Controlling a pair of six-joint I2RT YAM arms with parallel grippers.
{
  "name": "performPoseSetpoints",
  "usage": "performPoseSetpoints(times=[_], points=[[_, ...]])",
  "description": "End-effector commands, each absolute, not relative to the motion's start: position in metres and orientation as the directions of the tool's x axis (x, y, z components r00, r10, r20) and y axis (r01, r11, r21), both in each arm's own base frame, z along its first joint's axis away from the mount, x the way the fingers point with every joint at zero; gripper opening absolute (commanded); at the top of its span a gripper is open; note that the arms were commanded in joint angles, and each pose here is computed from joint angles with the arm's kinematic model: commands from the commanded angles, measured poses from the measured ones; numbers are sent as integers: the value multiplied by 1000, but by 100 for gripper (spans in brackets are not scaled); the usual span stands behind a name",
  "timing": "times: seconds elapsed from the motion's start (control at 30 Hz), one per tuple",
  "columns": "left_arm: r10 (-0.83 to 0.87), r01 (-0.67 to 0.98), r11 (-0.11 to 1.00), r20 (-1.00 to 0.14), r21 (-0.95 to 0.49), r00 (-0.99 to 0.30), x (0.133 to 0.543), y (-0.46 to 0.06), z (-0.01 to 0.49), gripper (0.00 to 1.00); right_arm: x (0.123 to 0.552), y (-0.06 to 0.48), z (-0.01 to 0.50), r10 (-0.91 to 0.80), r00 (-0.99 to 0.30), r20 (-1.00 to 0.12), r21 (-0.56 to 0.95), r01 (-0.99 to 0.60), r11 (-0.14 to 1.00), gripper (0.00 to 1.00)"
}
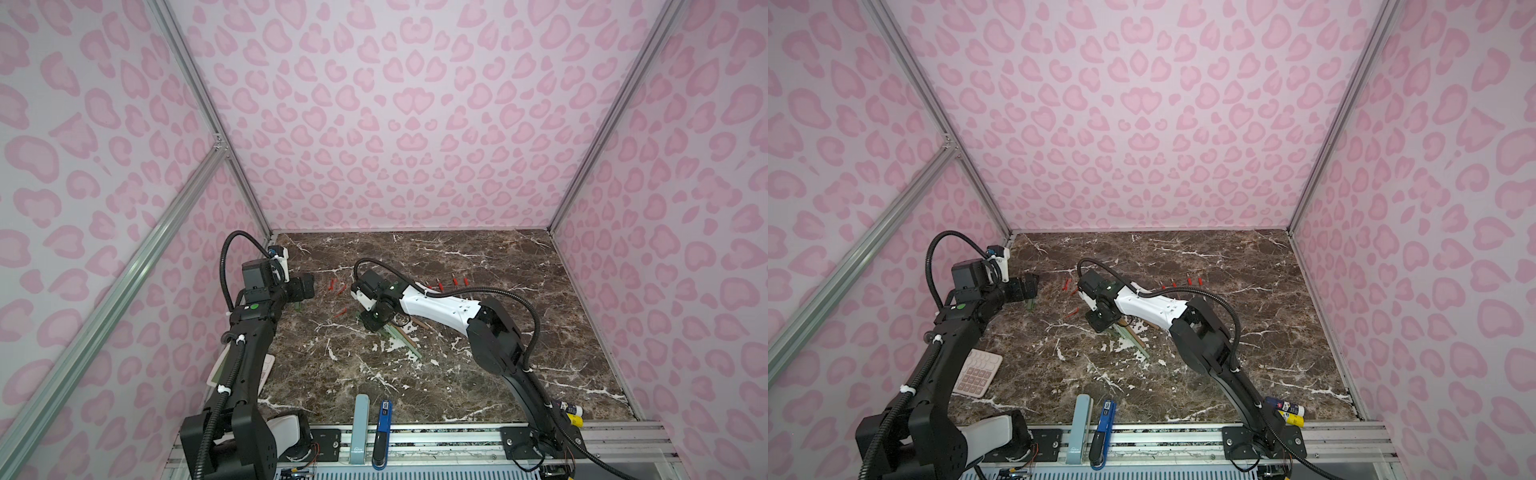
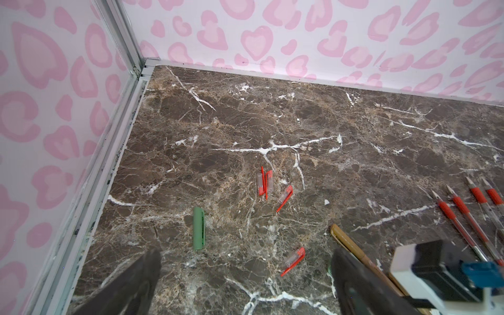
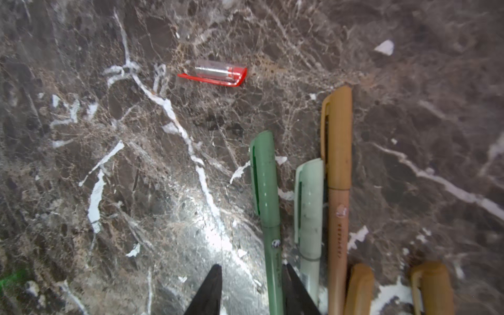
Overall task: Remove pen caps from pens
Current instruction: Pick up the pen from the center of the table.
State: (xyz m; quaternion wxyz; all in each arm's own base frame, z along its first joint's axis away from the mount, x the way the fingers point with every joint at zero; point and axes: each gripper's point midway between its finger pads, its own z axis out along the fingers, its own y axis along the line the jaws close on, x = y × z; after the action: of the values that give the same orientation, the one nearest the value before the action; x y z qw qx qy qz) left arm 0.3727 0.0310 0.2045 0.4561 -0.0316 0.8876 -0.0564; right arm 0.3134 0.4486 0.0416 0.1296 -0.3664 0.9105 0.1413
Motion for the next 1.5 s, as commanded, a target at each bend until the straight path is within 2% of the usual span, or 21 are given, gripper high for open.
performPoseSetpoints(times=[0.0,0.33,0.4,0.5,0.73,1.03,1.13,1.23,1.37,1.47], points=[[-115,-4,991,-816,-137,-567,377,32,211,100,311,443,26,-658,-703,-271,144,-705,694,37],[-119,-8,990,-812,-139,-571,381,34,205,99,314,439,15,-673,-697,-248,102,-709,697,36],[-118,-7,990,-812,-139,-572,381,34,203,99,312,439,8,-674,-697,-246,105,-710,696,32],[-129,-19,989,-807,-144,-577,382,35,205,99,304,437,1,-683,-700,-207,105,-710,696,22],[-137,-27,989,-808,-148,-572,382,36,208,98,292,434,-7,-707,-683,-184,87,-728,680,9],[-145,34,980,-816,-198,-560,379,29,215,98,294,457,66,-626,-704,-336,229,-706,670,7],[-143,107,965,-822,-239,-551,378,16,218,92,299,460,82,-571,-717,-401,271,-688,674,7],[-166,143,946,-810,-292,-562,376,6,217,90,304,463,91,-503,-763,-407,362,-640,678,7],[-212,209,899,-801,-384,-559,376,-12,221,90,309,467,111,-428,-755,-497,397,-636,662,7],[-280,225,849,-767,-479,-577,376,-22,222,91,313,465,123,-375,-771,-515,431,-611,664,7]])
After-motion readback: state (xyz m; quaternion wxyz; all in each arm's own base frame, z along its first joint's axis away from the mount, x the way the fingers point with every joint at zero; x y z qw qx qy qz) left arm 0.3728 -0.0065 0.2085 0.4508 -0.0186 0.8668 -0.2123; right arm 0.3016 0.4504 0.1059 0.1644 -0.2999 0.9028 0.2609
